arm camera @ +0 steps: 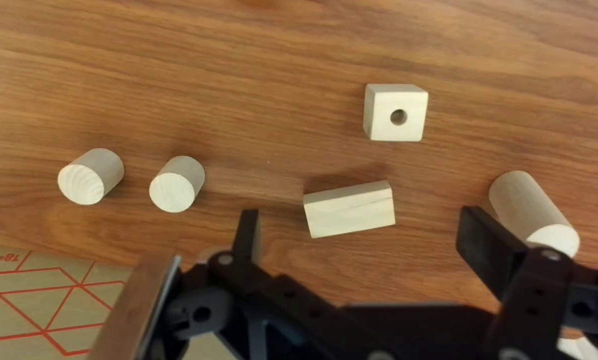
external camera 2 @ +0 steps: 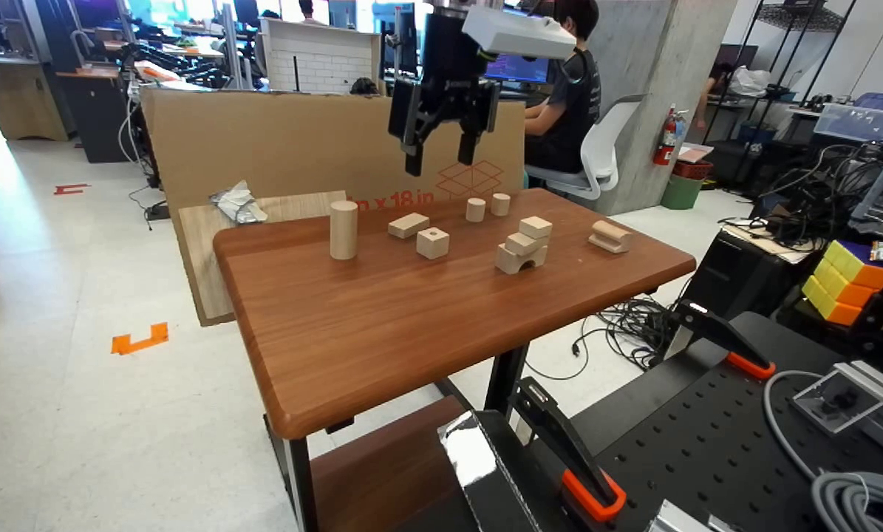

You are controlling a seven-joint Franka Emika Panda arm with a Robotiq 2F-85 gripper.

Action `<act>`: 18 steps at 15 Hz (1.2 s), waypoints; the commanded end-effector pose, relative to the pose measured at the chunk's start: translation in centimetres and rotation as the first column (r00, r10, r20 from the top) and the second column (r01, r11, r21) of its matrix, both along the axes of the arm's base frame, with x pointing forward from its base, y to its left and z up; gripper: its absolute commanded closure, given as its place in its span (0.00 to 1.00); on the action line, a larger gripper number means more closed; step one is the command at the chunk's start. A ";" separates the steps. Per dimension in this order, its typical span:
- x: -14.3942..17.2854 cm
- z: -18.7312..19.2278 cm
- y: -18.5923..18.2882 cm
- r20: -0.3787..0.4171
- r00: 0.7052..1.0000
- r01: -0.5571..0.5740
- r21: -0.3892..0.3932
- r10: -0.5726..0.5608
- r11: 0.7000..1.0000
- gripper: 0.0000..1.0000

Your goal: Pick up the wooden cuboid from the table and put it on two cylindrical wooden blocks.

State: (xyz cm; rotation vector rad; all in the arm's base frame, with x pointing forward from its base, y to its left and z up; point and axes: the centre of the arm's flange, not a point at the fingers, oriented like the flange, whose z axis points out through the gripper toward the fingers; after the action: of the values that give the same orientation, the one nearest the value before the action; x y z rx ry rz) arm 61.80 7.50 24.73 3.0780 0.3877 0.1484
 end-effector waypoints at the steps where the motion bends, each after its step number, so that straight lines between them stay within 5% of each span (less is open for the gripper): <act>1: 2.4 -1.3 1.0 0.025 0.999 0.034 -0.015 -0.033 0.999 0.00; 18: 4.2 -6.5 2.3 -0.057 0.998 -0.012 -0.069 0.008 0.998 0.00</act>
State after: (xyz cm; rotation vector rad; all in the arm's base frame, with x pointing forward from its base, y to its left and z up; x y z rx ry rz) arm 64.73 9.36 18.83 3.0508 0.3764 0.0701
